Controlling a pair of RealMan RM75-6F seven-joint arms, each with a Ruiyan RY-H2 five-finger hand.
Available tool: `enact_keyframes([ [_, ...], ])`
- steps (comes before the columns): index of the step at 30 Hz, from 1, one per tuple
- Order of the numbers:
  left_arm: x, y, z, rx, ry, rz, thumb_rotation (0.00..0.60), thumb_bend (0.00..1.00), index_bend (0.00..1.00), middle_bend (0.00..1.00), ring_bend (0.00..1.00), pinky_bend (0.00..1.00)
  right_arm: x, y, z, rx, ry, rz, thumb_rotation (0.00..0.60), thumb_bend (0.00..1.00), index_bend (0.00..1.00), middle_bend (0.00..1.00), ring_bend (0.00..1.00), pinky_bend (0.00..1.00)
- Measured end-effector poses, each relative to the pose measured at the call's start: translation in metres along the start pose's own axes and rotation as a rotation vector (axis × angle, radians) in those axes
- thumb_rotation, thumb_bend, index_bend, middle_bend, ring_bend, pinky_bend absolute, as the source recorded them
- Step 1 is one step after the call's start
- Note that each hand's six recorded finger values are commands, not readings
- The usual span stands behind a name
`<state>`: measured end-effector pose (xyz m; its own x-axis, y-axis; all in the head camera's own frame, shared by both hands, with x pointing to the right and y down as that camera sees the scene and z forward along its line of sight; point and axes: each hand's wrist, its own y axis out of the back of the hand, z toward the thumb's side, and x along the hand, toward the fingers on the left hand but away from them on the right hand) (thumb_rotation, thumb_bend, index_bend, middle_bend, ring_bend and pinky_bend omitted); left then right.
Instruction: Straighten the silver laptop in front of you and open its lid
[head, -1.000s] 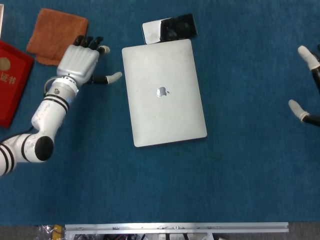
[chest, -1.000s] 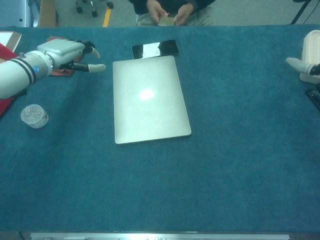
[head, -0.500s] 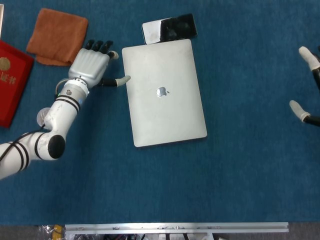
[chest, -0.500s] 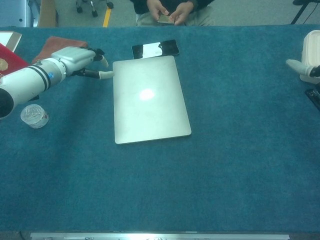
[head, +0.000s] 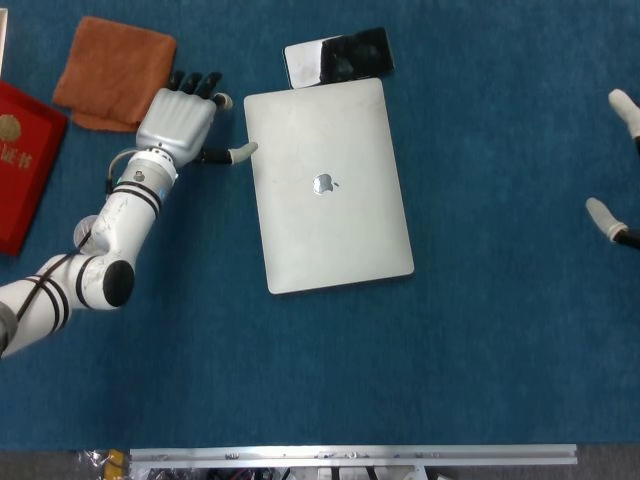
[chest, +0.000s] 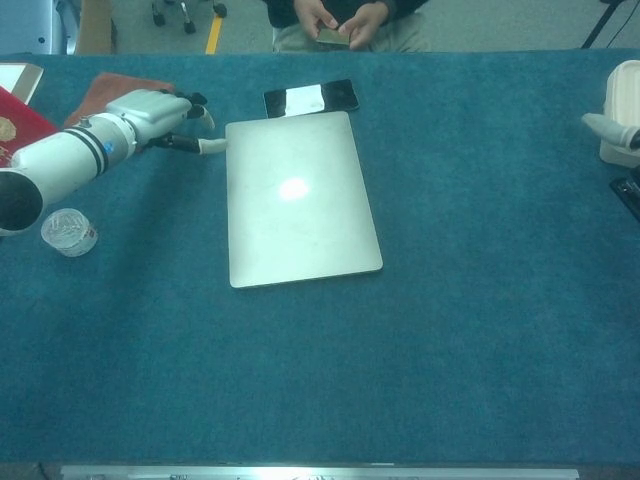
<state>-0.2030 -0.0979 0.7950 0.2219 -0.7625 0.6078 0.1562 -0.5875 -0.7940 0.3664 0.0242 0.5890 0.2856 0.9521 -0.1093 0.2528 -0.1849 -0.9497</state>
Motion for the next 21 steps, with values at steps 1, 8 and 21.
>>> enact_keyframes([
  [1, 0.0004, -0.0005, -0.0002, -0.001, 0.001, -0.001, 0.049, 0.14, 0.2, 0.01, 0.0, 0.0, -0.0001, 0.0001, 0.0004, -0.001, 0.001, 0.0, 0.6, 0.21, 0.01, 0.18, 0.02, 0.09],
  [8, 0.0046, -0.0028, 0.0011, -0.001, 0.002, -0.003, 0.048, 0.14, 0.2, 0.01, 0.0, 0.0, 0.0, 0.0013, 0.0, 0.001, -0.002, -0.003, 0.6, 0.22, 0.01, 0.18, 0.02, 0.09],
  [21, 0.0097, -0.0047, 0.0045, 0.004, 0.004, -0.007, 0.047, 0.14, 0.2, 0.0, 0.0, 0.0, 0.001, 0.0049, -0.0018, -0.002, -0.008, -0.012, 0.6, 0.21, 0.01, 0.18, 0.02, 0.09],
])
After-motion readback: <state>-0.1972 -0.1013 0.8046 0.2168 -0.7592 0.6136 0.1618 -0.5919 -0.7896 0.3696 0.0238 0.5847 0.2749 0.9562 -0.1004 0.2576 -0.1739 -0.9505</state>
